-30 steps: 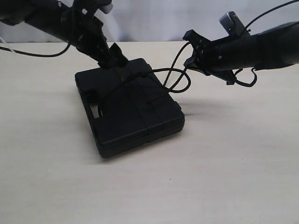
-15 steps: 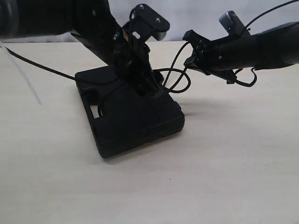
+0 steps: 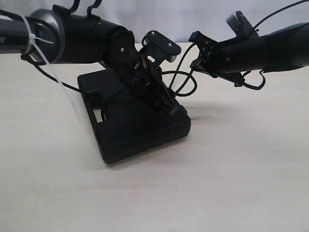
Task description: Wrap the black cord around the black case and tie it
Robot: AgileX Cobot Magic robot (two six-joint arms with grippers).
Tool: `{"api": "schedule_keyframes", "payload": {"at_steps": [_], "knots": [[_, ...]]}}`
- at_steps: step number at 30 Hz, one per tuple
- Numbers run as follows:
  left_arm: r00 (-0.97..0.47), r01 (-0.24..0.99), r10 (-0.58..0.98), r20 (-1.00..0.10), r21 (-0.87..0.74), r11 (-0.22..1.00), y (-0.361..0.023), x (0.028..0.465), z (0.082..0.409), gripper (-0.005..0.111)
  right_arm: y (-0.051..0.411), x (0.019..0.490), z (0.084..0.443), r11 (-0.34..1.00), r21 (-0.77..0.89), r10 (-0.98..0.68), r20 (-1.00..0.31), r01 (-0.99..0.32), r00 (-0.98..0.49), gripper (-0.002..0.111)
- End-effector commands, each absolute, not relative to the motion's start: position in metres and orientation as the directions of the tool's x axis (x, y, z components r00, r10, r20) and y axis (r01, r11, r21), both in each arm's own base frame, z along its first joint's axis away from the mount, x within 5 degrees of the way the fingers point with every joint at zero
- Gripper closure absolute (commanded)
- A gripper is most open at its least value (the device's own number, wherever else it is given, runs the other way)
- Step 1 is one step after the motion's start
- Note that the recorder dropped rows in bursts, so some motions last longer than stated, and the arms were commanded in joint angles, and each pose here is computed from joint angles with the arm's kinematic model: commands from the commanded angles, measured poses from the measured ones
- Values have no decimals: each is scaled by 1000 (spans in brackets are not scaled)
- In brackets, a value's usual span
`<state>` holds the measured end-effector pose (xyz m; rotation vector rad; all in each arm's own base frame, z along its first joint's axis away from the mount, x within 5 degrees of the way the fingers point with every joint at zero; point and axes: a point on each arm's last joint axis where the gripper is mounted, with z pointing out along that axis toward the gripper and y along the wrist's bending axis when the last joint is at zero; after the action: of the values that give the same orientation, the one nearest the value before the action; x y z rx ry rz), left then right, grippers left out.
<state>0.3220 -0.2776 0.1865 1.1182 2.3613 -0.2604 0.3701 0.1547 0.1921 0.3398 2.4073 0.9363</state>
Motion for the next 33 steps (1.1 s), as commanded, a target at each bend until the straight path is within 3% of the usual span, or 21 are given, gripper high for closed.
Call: {"api": "schedule_keyframes", "payload": {"at_steps": [1,12,23,27,33], "knots": [[-540,754,639,-547,23,657,-281,322,186,40,155,371,193,733,680,404,-396,33,-825,104],[-551,755,648,-525,17,656,-284,325,168,42,155,371,193,740,672,388,-413,11,-824,104],[-548,758,653,-523,19,652,-286,324,167,83,155,371,193,740,673,385,-416,6,-824,104],[-521,778,680,-516,41,627,-285,324,166,107,155,371,193,739,674,384,-414,5,-826,104],[-520,781,687,-508,44,623,-284,323,166,107,155,371,193,745,667,379,-424,0,-823,104]]}}
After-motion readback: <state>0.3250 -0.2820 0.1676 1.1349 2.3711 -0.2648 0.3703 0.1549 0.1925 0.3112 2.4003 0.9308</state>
